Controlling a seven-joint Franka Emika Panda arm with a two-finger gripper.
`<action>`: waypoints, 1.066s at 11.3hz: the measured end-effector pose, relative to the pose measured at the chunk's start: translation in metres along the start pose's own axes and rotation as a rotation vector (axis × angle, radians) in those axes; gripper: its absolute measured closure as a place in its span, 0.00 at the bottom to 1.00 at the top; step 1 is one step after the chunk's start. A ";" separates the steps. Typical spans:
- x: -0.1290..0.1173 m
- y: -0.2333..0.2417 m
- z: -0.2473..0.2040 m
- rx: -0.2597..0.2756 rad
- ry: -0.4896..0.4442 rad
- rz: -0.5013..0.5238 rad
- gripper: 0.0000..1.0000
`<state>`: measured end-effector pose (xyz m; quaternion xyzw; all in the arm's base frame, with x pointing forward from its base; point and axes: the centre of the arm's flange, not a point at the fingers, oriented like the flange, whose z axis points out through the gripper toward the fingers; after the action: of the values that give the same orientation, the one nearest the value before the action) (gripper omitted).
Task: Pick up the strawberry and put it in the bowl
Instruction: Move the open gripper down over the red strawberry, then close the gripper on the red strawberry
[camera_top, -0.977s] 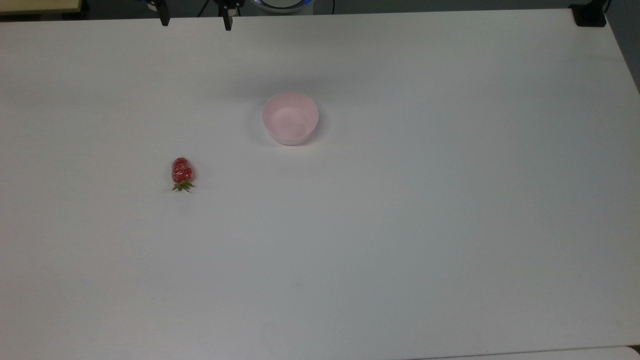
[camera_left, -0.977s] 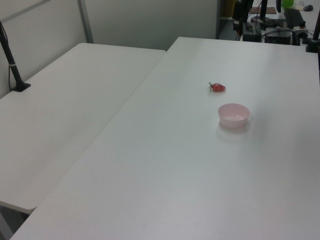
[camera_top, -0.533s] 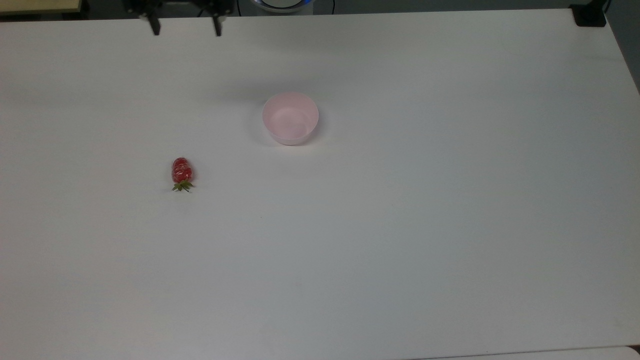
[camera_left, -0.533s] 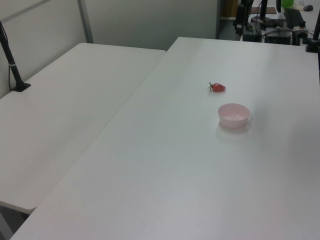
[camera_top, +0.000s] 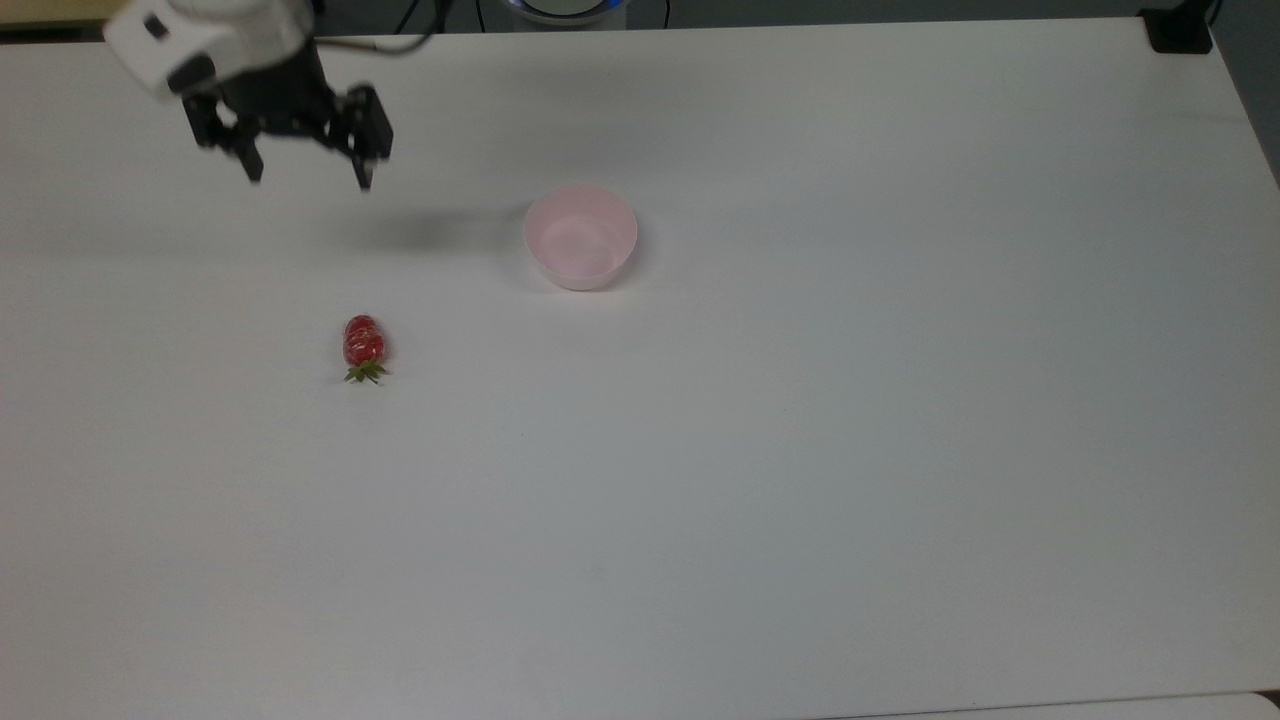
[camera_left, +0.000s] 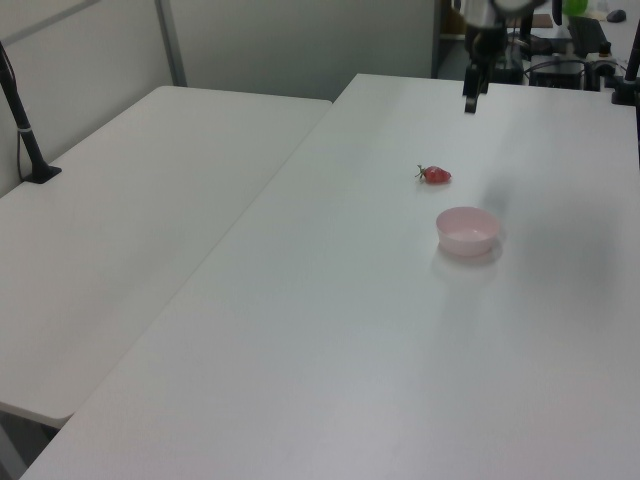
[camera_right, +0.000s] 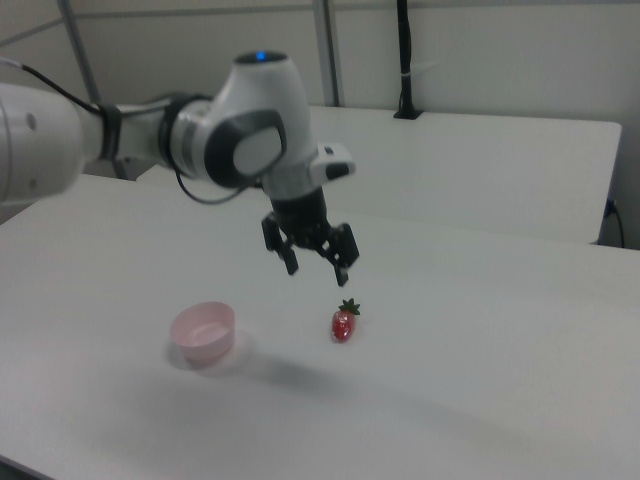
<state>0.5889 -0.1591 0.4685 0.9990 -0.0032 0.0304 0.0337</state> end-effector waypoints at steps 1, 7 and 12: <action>0.003 -0.001 0.032 -0.011 0.022 -0.008 0.00; 0.033 -0.014 0.158 -0.022 0.086 -0.041 0.00; 0.049 -0.032 0.167 -0.010 0.142 0.004 0.54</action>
<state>0.6479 -0.1382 0.3033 0.9941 -0.0027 0.1014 0.0385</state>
